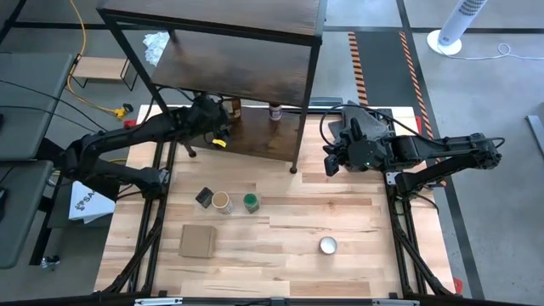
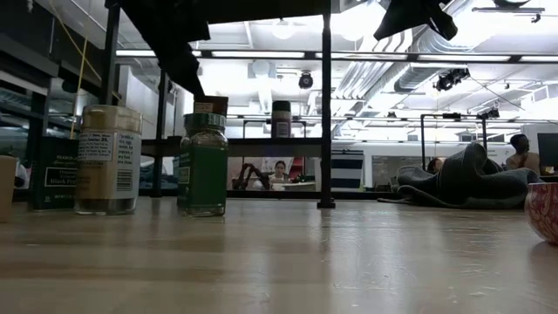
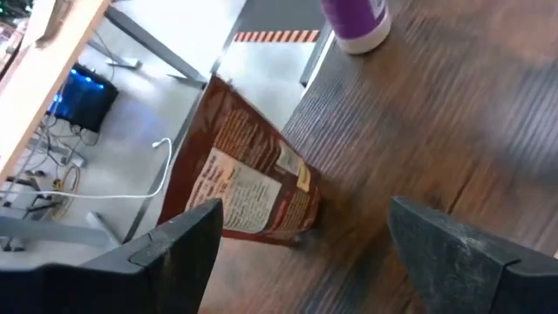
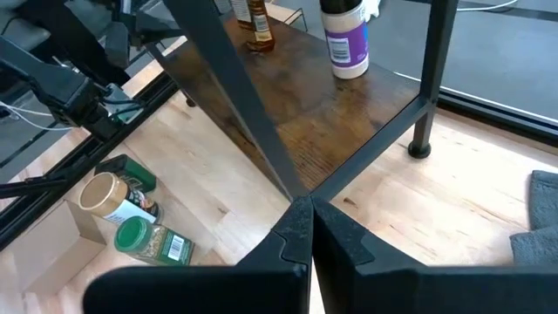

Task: Shelf spices
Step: Remove the orange seasoning pack from the shelf

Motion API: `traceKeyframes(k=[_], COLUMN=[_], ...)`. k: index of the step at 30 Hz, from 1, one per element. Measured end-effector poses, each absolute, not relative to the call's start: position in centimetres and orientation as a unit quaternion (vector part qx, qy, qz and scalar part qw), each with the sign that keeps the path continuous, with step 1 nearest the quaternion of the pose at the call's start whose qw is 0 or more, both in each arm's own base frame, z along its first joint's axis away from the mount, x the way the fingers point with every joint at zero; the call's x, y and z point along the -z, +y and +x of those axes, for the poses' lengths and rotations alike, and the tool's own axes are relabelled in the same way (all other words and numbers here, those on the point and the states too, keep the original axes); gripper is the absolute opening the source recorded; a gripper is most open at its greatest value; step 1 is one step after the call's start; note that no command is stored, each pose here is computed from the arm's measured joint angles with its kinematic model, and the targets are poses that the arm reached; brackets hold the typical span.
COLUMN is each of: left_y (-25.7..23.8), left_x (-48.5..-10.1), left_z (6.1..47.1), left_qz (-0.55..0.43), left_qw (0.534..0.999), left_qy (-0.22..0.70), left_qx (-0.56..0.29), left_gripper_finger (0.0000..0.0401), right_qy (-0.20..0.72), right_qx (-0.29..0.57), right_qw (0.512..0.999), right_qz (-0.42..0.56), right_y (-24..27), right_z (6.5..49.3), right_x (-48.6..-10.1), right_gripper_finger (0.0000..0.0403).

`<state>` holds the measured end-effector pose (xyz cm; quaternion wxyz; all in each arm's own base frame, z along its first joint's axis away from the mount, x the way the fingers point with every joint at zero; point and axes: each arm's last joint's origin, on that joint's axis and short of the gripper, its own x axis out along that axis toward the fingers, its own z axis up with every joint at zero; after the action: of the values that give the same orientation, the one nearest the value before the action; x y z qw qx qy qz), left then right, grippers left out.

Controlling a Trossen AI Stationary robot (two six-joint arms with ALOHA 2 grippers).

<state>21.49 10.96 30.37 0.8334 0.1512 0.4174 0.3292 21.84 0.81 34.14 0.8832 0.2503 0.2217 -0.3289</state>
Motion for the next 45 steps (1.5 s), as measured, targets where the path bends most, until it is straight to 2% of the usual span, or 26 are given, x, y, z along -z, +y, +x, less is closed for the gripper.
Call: traceKeyframes(k=[3,15,21,24,28,31,35,45], left_y=[10.5,7.5,5.7,5.0,5.0,5.8,7.6,11.0], left_x=[-30.6,-31.4,-29.6,-28.1,-26.7,-26.9,-26.8,-26.4], left_z=[21.6,21.2,20.6,20.3,20.8,21.5,22.6,24.6], left_qz=[0.137,-0.039,-0.125,-0.196,-0.287,-0.269,-0.221,-0.146], left_qw=[0.837,0.870,0.862,0.846,0.812,0.790,0.765,0.802], left_qy=[0.402,0.318,0.297,0.227,0.054,-0.013,-0.036,-0.013], left_qx=[-0.344,-0.375,-0.390,-0.441,-0.505,-0.551,-0.604,-0.579], left_gripper_finger=[0.0321,0.0321,0.0321,0.0321,0.0321,0.0321,0.0321,0.0321], right_qy=[0.219,0.233,0.254,0.257,0.249,0.243,0.242,0.240], right_qx=[0.334,0.338,0.333,0.333,0.345,0.351,0.351,0.353], right_qw=[0.883,0.880,0.876,0.876,0.874,0.871,0.871,0.869], right_qz=[0.248,0.238,0.239,0.238,0.233,0.241,0.244,0.249], right_y=[0.8,0.8,0.8,0.8,0.7,0.7,0.7,0.7], right_z=[21.8,21.6,21.4,21.4,21.4,21.3,21.3,21.3], right_x=[-34.1,-33.9,-33.7,-33.6,-33.6,-33.7,-33.7,-33.7], right_gripper_finger=[0.0000,0.0000,0.0000,0.0000,0.0000,0.0000,0.0000,0.0000])
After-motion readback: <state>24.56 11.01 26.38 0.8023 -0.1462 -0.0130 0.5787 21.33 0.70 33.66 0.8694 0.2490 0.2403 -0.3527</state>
